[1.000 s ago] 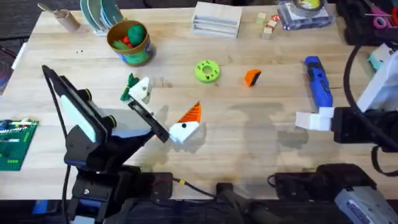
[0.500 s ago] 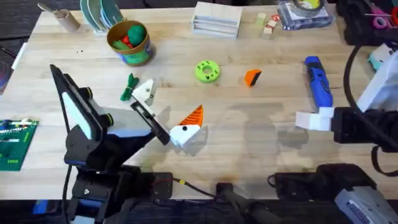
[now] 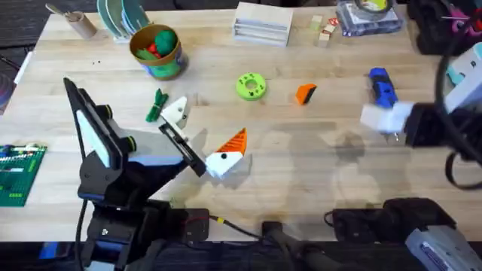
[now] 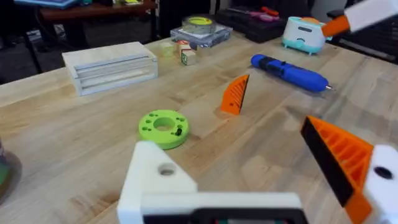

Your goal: Pick up the gripper from the table and insert it into the empty holder that is missing its gripper. Then pick up a screw, insert it into the mounting hole, and use the screwdriver to tighten it. Finally, clean up the table by picking up the vegetable and placing it into the bucket.

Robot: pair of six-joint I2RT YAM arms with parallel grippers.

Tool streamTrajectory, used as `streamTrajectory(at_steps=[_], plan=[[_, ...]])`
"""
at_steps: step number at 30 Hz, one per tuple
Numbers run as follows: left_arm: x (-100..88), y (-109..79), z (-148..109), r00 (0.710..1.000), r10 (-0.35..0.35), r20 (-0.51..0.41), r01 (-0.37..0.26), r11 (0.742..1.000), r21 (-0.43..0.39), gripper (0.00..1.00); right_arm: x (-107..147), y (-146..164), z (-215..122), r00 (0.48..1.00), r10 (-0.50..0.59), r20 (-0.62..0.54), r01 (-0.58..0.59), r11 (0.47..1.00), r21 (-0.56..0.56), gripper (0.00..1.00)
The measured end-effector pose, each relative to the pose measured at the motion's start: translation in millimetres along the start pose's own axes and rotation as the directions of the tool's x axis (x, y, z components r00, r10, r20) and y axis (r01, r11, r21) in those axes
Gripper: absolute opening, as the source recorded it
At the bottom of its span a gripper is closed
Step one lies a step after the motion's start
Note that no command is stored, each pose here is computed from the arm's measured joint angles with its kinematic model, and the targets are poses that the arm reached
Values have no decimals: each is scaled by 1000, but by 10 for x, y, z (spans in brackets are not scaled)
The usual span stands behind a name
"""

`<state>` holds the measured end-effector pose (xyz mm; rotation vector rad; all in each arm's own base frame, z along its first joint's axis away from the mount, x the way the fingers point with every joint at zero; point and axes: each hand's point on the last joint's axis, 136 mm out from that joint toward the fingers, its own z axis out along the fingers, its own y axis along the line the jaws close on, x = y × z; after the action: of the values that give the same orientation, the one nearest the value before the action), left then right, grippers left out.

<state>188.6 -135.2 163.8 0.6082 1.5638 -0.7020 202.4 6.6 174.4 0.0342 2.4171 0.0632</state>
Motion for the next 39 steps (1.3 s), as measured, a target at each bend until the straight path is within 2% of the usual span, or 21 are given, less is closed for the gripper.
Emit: streamTrajectory(at_steps=[3,7,8,10,14,19,24,31,35,39], plan=[[0,0,0,1000,-1,0,1,1000,0,993,-367,104,-31,989,-5,149,13,998,-56,993],[0,0,0,1000,-1,0,1,1000,0,993,-438,289,-66,984,-6,178,35,986,-161,993],[1,0,0,1000,-1,0,1,1000,0,993,-542,363,-89,976,-11,218,55,978,-199,992],[0,0,0,1000,-1,0,1,1000,0,993,-578,390,-56,975,-28,220,75,975,-210,992],[2,1,0,1000,-2,-1,2,1000,0,993,-536,435,119,991,-64,121,91,969,-230,992],[1,0,0,1000,-1,0,1,1000,0,993,-568,626,322,983,-180,-38,163,949,-268,993],[1,0,0,1000,-1,0,1,1000,0,993,-675,800,605,955,-279,-102,245,934,-260,992],[3,-14,0,1000,-2,-1,2,1000,8,993,-535,922,1128,922,-332,-199,274,923,-268,993],[6,-76,-2,1000,-3,-3,3,999,44,993,-426,980,1298,904,-352,-242,282,918,-281,993],[15,-141,-6,1000,-5,-7,5,997,82,993,-434,1016,1424,904,-355,-237,286,916,-283,991]])
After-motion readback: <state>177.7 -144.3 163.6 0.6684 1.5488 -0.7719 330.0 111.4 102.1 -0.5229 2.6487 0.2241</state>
